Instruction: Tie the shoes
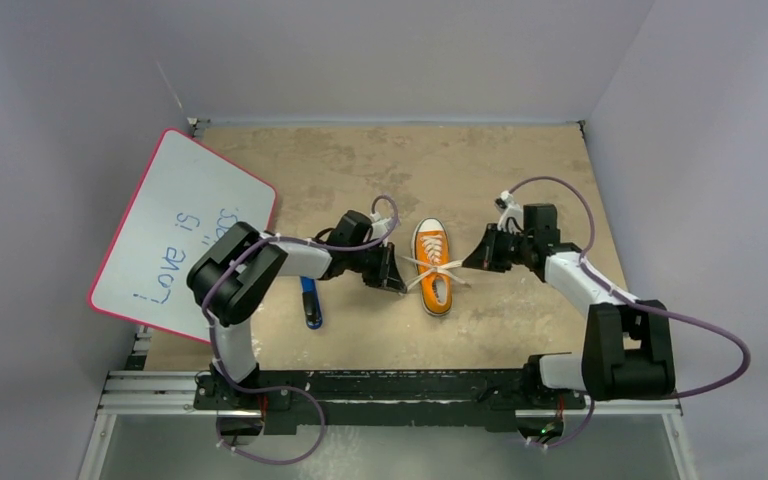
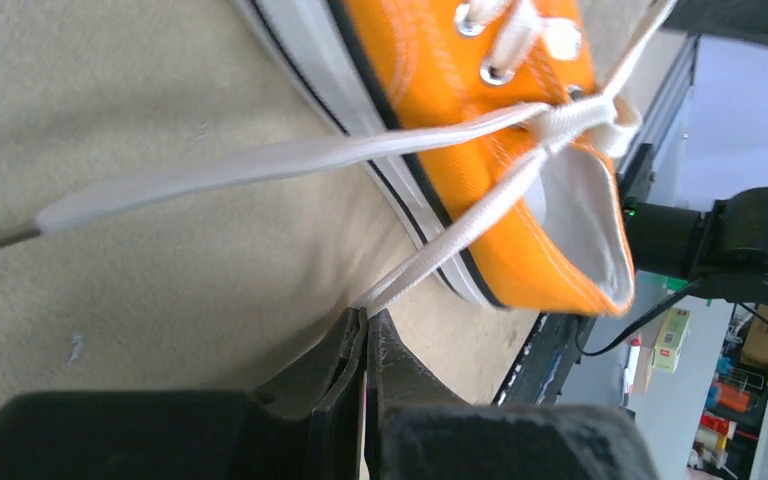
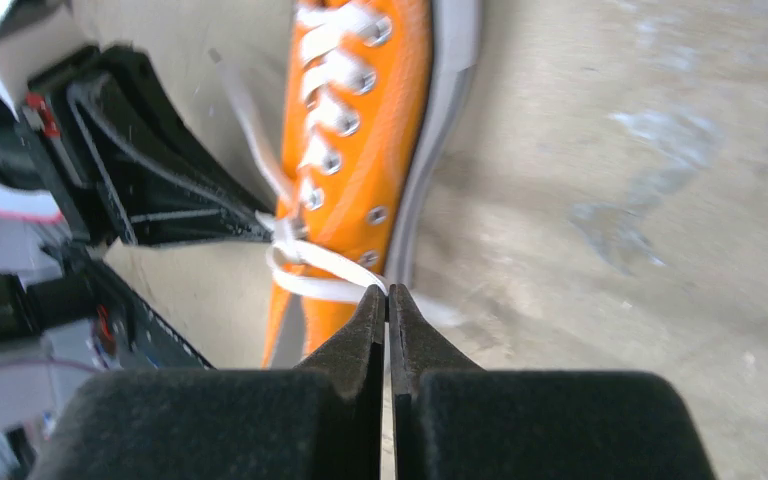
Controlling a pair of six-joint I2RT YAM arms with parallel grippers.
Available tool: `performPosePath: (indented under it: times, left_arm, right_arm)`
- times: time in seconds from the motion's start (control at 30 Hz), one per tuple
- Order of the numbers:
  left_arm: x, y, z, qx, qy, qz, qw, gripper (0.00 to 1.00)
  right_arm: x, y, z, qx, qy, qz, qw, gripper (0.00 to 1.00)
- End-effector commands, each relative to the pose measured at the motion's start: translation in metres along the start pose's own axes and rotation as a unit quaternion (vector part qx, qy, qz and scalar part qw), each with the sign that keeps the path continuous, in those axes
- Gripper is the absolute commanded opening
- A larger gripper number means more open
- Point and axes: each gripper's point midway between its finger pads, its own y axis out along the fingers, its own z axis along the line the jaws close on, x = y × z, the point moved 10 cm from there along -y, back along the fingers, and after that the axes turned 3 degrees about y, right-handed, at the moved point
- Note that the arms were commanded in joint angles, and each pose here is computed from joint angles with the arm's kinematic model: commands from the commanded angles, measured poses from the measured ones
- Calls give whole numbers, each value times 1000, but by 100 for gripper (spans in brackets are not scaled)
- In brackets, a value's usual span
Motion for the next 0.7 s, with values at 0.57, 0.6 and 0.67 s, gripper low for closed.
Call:
performPosePath:
  times: [0.57, 0.6, 0.67]
  left_arm:
    - [-25, -7, 26, 123, -40, 40, 991, 0]
    - [-26, -7, 26, 123, -39, 43, 991, 0]
    - [-27, -8, 27, 124, -35, 44, 991, 0]
  right_arm:
    - [18, -13, -68, -85, 158, -163, 970, 0]
    - [20, -14, -69, -86, 155, -169, 969, 0]
    - [22, -16, -73, -87, 158, -173, 968, 0]
